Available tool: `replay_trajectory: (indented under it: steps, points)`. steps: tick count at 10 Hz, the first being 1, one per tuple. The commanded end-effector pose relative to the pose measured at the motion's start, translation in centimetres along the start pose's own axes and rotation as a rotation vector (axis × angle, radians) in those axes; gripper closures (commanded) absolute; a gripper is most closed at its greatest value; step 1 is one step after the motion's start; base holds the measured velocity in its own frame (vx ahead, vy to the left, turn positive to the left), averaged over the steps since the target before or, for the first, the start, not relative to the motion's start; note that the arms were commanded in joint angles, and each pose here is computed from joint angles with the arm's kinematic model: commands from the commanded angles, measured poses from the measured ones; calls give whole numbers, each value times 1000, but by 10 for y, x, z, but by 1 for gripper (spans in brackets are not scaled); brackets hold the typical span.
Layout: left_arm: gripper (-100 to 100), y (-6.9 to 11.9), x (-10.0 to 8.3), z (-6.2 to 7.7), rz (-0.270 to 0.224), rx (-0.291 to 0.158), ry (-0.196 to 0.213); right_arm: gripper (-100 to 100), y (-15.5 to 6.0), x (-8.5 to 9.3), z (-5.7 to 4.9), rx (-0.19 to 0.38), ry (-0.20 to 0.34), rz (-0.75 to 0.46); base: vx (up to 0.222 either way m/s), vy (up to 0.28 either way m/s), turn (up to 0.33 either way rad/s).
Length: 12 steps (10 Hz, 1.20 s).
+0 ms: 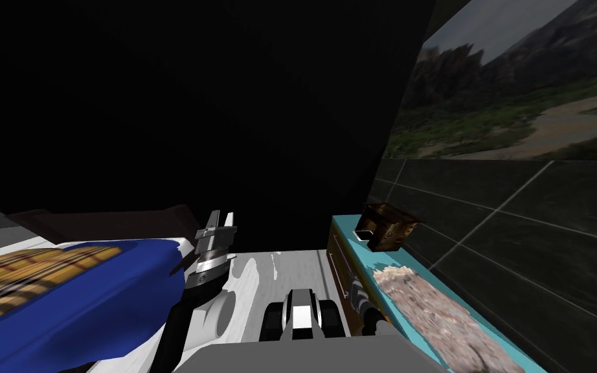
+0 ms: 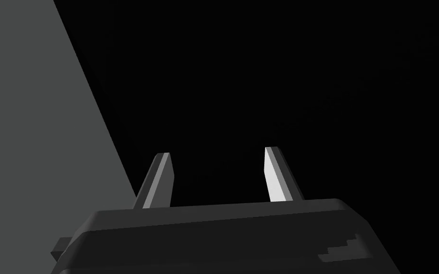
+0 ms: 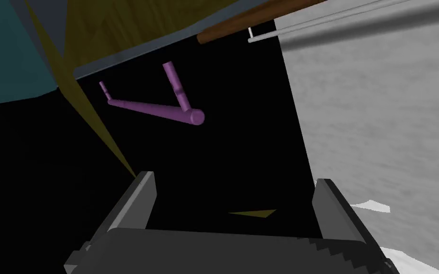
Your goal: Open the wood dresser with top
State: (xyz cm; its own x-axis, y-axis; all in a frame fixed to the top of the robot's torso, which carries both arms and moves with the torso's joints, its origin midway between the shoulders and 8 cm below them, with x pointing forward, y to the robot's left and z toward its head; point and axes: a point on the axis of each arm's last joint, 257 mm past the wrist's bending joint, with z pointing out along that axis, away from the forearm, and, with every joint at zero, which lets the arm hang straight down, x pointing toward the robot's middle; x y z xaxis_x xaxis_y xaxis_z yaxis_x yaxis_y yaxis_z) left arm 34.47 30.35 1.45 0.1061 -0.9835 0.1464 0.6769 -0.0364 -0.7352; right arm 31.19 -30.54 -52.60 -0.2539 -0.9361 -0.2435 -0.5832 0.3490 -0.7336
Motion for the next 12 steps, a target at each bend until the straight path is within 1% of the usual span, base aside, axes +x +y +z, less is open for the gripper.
replay_trajectory:
  steps: [1, 3, 4, 5, 9, 10, 11, 12]
  points:
    - [0, 0, 0, 0, 0, 0, 0, -100, 3, 30, -3, -5, 49, -165, 40, -54, 115]
    - [0, 0, 0, 0, 0, 0, 0, -100, 2, 46, -4, -8, 72, -249, 31, -38, 70]
    - [0, 0, 0, 0, 0, 0, 0, -100, 1, 51, -5, -8, 79, -273, 16, -22, 55]
    - [0, 0, 0, 0, 0, 0, 0, -100, 3, 46, -4, -9, 72, -253, 0, 0, 0]
    - [0, 0, 0, 0, 0, 0, 0, -100, 21, 22, 6, -8, 86, -244, 20, -82, 39]
    - [0, 0, 0, 0, 0, 0, 0, -100, 22, 23, 3, -11, 81, -242, -1, -24, 2]
    - [0, 0, 0, 0, 0, 0, 0, 100, 13, 33, 1, -8, 81, -249, -16, 63, -34]
    - [0, 0, 0, 0, 0, 0, 0, 100, 10, 39, -1, -9, 78, -252, -4, 85, -37]
